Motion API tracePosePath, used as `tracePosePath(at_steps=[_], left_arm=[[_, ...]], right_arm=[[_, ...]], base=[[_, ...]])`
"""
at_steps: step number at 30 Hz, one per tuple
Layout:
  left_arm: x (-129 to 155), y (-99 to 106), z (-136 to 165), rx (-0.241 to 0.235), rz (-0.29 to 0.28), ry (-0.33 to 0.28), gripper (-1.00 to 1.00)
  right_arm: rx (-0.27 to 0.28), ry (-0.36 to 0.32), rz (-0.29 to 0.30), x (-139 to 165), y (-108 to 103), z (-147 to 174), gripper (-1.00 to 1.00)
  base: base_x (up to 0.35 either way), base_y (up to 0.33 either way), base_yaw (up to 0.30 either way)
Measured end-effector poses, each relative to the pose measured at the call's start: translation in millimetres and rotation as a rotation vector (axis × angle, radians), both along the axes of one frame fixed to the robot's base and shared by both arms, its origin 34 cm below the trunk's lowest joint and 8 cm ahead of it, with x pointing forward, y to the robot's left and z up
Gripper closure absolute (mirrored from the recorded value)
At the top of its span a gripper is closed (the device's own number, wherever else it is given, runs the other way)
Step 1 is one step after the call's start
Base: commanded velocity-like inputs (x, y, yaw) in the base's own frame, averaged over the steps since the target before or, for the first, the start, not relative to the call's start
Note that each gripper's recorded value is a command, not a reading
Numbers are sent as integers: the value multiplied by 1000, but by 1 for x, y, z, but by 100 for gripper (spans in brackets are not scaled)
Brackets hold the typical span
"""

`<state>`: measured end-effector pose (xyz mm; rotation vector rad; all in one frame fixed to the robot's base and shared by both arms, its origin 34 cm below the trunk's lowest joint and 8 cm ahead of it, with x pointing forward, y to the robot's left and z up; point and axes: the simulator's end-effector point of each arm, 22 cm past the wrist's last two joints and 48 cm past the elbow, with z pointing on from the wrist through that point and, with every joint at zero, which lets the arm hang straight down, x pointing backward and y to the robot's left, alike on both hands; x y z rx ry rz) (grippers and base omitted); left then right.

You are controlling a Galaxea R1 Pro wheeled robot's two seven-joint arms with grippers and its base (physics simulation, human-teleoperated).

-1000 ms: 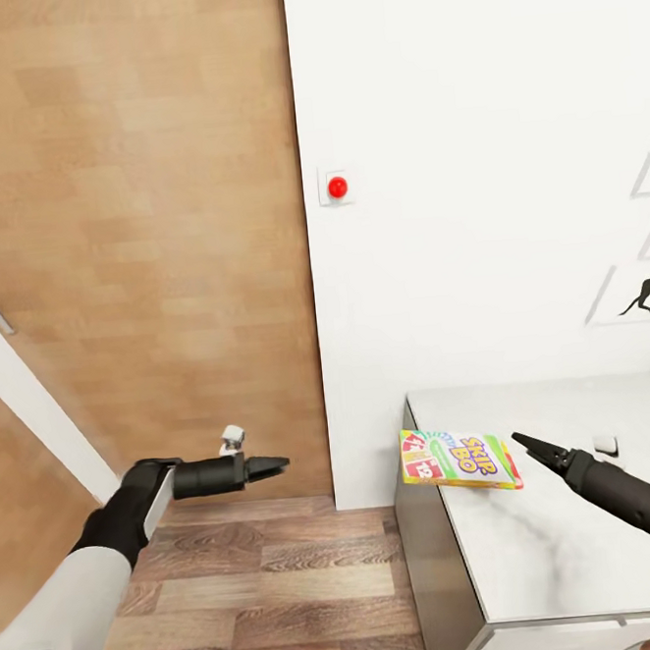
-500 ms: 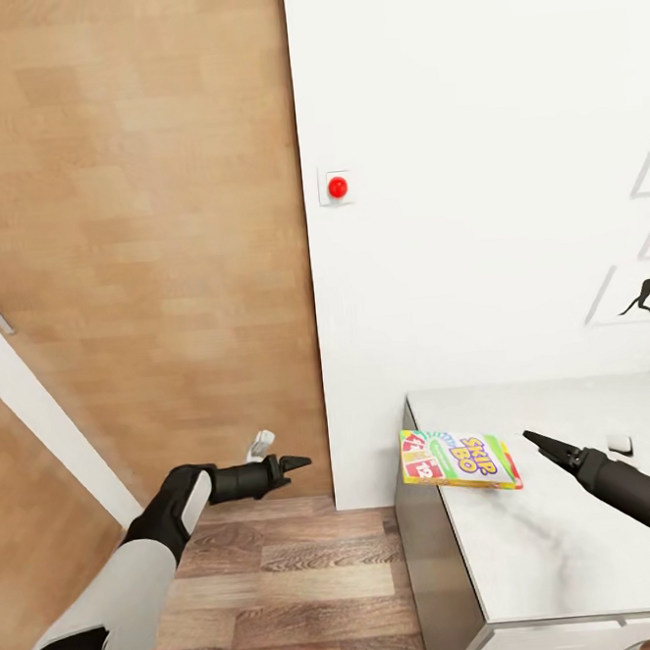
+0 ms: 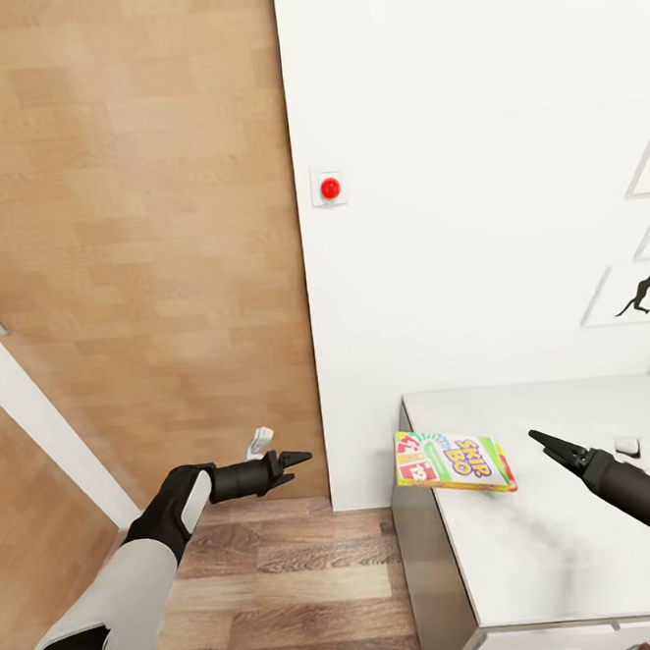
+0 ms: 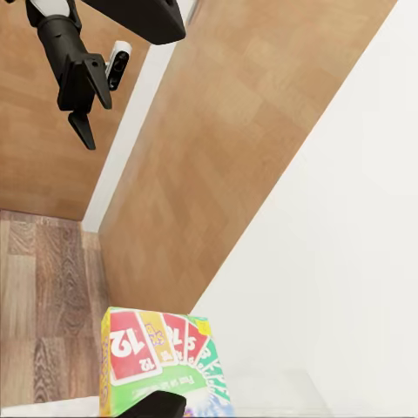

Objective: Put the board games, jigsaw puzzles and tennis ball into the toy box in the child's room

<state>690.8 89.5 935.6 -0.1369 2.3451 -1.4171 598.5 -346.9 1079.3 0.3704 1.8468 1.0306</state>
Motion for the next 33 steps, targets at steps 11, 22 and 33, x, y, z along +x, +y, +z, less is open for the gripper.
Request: tracePosePath(at_steps=[11,22,33], left_arm=[[0,-1,9,-39,-9,-16,-100],[-2,-4,21,-78,-23,-33,-100],[-1,-3,28,-78,-25,-45,-100]], right_arm=[[4,1,1,0,2,-1,-100],[4,-6,1,0,2,3,-100],[5,-18,2,-1,2,8,-100]], base=[[3,-44,0],[0,-1,-131],[0,0,-223]])
